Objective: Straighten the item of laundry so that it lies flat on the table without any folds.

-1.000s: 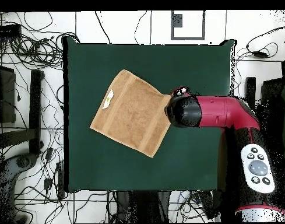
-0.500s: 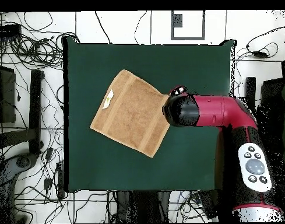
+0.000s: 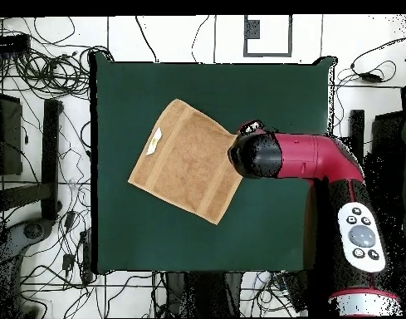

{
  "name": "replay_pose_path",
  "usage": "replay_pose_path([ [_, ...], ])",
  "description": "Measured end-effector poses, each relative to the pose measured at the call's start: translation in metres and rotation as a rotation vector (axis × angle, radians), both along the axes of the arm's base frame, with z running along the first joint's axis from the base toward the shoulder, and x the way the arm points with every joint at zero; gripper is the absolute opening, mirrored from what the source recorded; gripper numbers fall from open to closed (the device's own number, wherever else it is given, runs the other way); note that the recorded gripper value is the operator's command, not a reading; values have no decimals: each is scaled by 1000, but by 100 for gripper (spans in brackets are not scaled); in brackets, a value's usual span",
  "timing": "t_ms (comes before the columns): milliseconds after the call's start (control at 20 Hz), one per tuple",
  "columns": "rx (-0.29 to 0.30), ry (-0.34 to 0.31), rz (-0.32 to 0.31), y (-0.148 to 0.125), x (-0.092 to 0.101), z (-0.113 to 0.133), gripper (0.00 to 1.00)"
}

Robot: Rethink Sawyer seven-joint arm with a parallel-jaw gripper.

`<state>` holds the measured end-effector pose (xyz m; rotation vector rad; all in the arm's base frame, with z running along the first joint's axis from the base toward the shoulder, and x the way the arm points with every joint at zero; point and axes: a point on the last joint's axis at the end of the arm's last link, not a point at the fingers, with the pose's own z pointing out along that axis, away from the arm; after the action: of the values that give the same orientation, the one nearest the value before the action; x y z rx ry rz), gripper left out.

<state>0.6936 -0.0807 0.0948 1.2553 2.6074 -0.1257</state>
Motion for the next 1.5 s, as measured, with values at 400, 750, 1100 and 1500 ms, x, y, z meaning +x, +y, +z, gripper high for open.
replay_pose_path([
  [400, 23, -17, 1, 22, 12, 6, 100],
  [750, 35, -44, -2, 33, 26, 14, 100],
  [1100, 44, -71, -19, 32, 39, 23, 100],
  [1500, 61, -100, -44, 30, 54, 32, 100],
])
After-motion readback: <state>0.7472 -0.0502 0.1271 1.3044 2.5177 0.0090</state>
